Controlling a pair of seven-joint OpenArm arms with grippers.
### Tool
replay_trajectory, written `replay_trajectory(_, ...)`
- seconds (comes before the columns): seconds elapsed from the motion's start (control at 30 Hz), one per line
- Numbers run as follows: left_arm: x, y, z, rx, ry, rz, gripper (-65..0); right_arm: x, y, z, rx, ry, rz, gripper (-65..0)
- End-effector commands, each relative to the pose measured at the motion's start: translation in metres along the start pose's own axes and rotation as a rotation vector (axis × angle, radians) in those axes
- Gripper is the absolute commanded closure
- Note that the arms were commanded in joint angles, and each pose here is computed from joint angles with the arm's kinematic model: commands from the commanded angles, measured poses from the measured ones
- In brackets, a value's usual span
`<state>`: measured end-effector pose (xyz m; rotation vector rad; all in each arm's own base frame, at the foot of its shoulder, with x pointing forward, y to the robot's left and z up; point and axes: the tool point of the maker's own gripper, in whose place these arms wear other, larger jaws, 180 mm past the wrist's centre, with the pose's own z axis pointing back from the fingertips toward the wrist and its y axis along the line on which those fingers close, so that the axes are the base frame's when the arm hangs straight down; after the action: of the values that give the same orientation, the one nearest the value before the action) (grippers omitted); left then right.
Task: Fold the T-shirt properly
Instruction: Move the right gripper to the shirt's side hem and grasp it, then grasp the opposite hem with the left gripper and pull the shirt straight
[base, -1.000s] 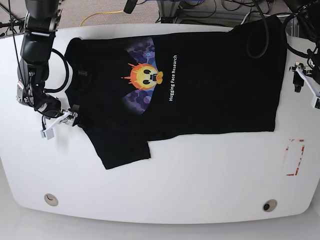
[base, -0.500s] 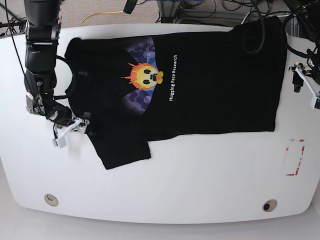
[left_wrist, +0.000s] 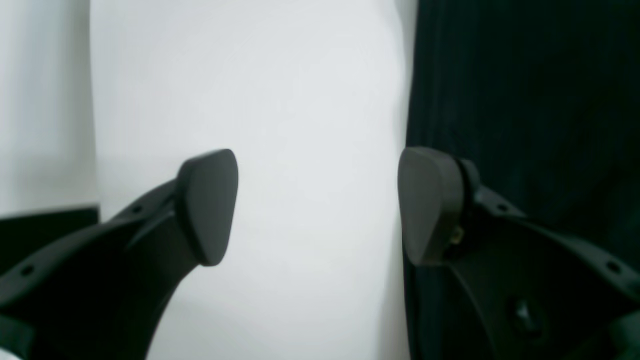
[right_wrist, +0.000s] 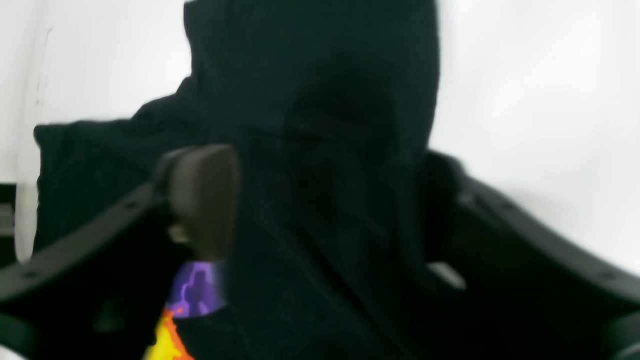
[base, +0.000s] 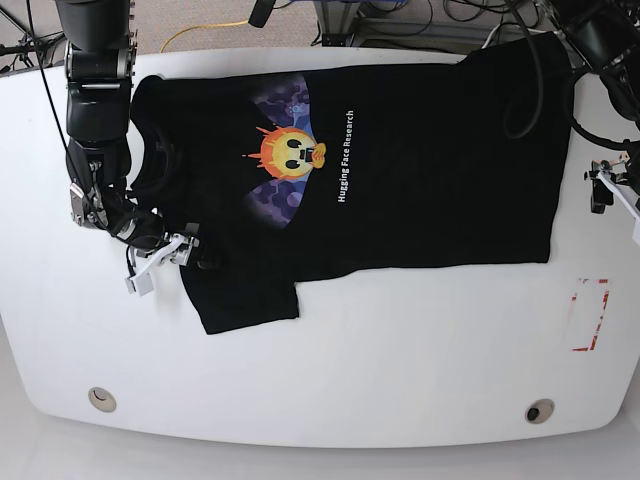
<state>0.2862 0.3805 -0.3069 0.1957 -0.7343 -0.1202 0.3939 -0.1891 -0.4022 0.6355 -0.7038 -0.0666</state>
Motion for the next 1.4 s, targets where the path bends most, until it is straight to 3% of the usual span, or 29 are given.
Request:
replay_trajectory(0.0,0.007,0.019,-0.007,0.044,-0.008,0.012,-46.5,0.007,-0.006,0.006,-0.026,0.008,0.021,-36.3)
replay_trajectory(0.17,0.013,0.018,-0.036,-0.013,-0.036,0.112,-46.7,0.005,-0.008,0.005,-0.047,0.027,0.056,-10.1)
replay_trajectory(0.23,0.016,0.017,-0.045,-0.037,-0.037,0.150,-47.4,0.002,-0.011,0.004,-0.063,0.041,0.070,-1.3)
replay_trajectory(0.27,0.018,0.016,-0.049,-0.048,-0.039,0.166,-48.6,0.001,-0.013,0.004,-0.072,0.049,0.077,0.0)
replay_trajectory(0.5,0.020,0.006,-0.070,-0.119,-0.021,0.244,-51.5,-0.004,-0.011,0.001,-0.075,0.060,0.089,0.0)
replay_trajectory(0.7,0.018,-0.030,-0.088,-0.204,-0.010,0.294,-51.5,-0.004,-0.011,0.001,-0.076,0.062,0.089,0.0)
replay_trajectory(0.93,0.027,-0.077,-0.100,-0.288,0.007,0.231,-51.5,-0.004,-0.009,-0.001,-0.072,0.061,0.088,0.0)
replay_trajectory(1.2,0.030,-0.093,-0.109,-0.323,-0.031,0.262,-51.5,-0.005,-0.009,-0.001,-0.070,0.062,0.088,0.0)
replay_trajectory(1.37,0.018,-0.100,-0.115,-0.345,0.002,0.285,-51.5,-0.006,-0.010,-0.001,-0.072,0.063,0.088,0.0)
